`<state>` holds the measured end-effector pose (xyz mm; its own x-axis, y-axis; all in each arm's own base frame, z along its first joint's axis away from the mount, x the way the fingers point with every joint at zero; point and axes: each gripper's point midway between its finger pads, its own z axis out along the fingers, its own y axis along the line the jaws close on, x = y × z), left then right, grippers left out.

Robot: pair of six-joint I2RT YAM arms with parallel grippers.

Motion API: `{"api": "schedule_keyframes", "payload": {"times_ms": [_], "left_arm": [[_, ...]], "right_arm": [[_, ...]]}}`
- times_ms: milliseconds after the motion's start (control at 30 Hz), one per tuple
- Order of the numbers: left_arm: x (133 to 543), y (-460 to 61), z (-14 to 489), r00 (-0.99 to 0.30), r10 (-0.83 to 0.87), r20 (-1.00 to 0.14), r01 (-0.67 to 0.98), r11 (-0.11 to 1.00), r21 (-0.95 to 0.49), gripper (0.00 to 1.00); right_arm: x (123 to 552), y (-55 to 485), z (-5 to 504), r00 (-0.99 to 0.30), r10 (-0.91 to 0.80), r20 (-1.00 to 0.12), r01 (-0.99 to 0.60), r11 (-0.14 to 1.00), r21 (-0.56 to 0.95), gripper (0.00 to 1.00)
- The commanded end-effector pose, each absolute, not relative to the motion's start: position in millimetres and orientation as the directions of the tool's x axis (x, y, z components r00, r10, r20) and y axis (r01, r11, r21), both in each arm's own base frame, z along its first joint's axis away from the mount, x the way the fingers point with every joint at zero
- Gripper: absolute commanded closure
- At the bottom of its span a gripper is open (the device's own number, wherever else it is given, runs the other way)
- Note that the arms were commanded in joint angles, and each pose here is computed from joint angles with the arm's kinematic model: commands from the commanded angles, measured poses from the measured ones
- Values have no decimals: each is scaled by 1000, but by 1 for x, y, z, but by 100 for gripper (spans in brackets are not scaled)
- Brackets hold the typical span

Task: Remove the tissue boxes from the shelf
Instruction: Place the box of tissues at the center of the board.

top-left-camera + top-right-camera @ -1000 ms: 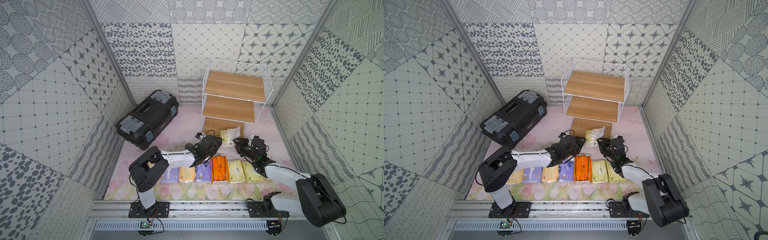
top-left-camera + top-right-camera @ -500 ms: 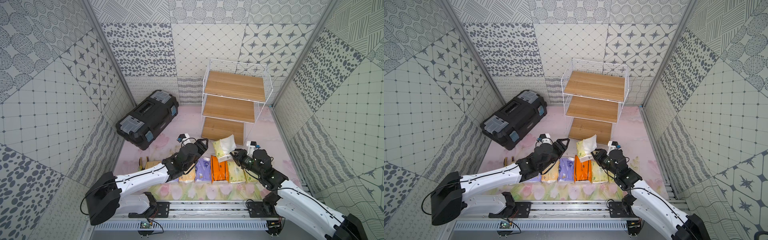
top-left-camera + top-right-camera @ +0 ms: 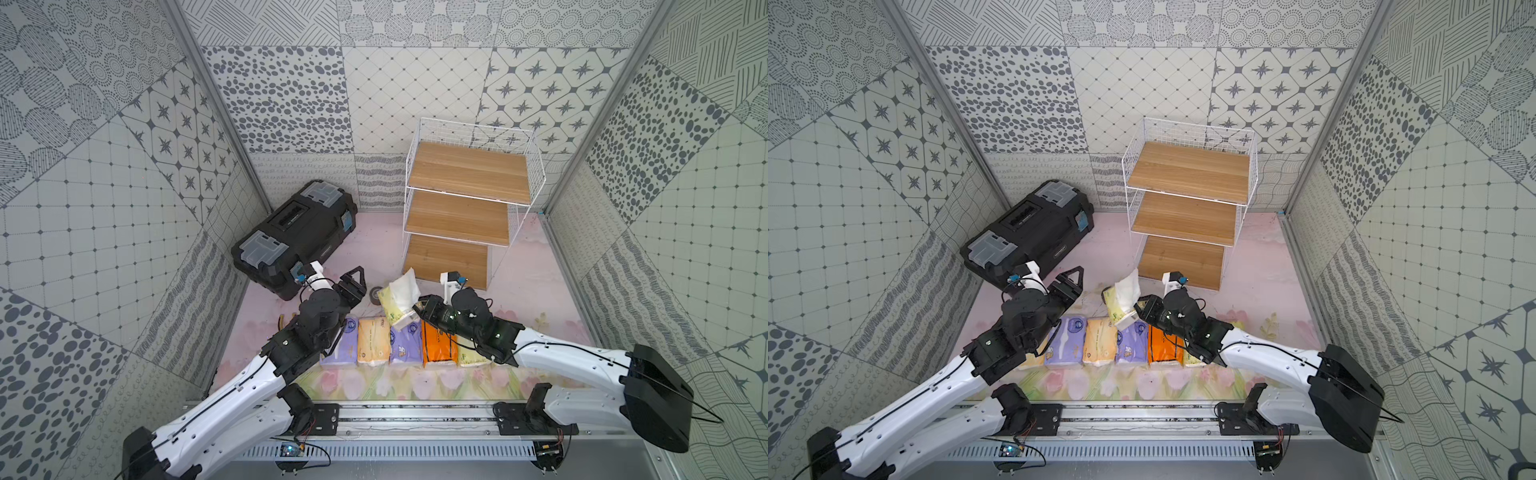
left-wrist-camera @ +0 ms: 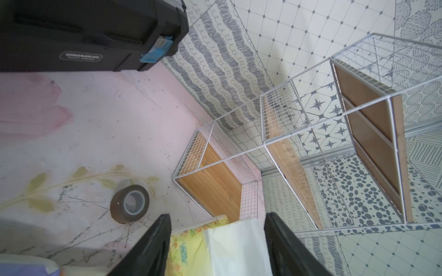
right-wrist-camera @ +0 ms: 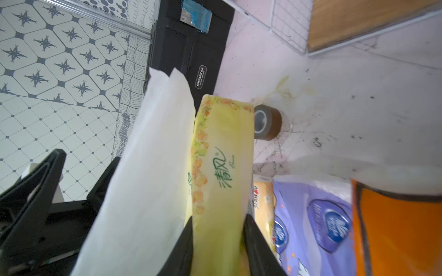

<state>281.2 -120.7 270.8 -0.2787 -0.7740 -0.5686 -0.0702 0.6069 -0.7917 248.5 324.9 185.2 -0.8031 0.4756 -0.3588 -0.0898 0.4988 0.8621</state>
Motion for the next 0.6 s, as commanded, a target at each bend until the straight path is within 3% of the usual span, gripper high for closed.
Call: {"api": "schedule_keyframes", "payload": {"times_ms": [0,333,567], "left_arm": [[266,-75,251,-247,-689,-681,-192,724,-663,33],[246,-50,258,-188,-675,-714,-191,738,-648,33],[236,-36,249,-154,-689,-709,-232,722,-651,33]], "right_arm": [[268,359,227,-757,533,-378,-175,391,903,71],[315,443,195,-771,569,-288,-77,365,928,69],[337,473,158,-735,622,-269,24,421,907,68]]}}
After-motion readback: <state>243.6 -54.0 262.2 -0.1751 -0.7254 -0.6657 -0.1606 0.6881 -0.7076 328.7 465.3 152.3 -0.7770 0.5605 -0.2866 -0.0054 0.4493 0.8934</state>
